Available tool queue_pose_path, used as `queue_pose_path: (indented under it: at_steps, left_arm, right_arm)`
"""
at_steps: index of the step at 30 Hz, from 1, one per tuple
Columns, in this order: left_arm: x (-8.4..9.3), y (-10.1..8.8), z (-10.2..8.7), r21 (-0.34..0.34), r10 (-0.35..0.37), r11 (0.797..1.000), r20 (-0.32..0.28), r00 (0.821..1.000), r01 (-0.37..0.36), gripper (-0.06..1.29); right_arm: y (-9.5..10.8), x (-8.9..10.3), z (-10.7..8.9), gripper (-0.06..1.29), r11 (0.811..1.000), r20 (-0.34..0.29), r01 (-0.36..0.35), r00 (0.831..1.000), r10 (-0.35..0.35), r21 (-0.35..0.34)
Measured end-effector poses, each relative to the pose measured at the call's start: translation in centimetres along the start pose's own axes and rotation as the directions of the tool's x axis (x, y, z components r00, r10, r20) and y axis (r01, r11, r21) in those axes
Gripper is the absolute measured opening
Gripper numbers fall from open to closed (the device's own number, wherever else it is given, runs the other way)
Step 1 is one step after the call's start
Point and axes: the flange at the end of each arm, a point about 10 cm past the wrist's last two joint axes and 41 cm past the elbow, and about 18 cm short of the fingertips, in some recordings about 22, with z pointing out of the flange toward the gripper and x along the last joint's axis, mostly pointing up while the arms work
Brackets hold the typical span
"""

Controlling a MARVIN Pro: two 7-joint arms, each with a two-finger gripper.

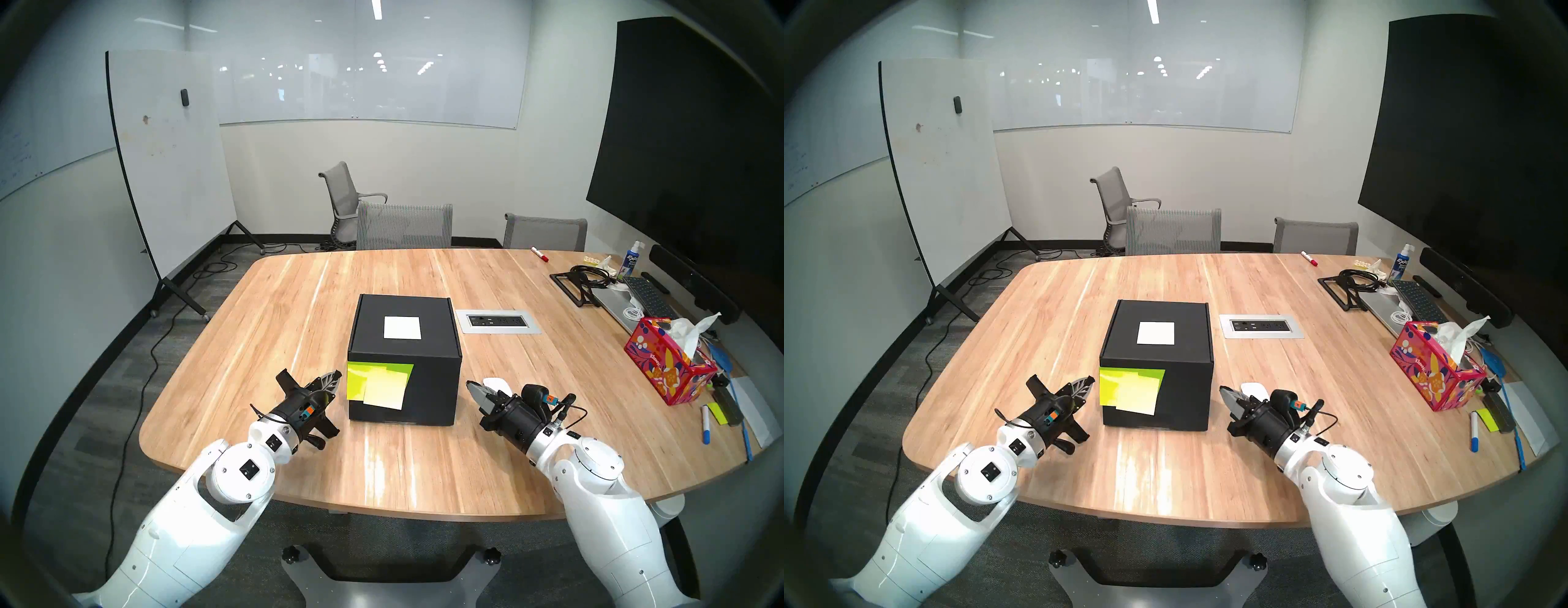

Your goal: Open the box and place the mouse inside

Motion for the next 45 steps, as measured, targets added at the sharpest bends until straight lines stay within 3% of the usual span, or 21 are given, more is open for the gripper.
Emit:
queue_pose_path:
  at_steps: [45]
  left_arm:
    - [0.00, 0.00, 0.00, 0.000, 0.000, 1.000, 0.000, 1.000, 0.000, -0.02]
  right_arm:
    - [-0.02, 0.03, 0.02, -0.03, 1.000, -0.002, -0.002, 1.000, 0.002, 0.001]
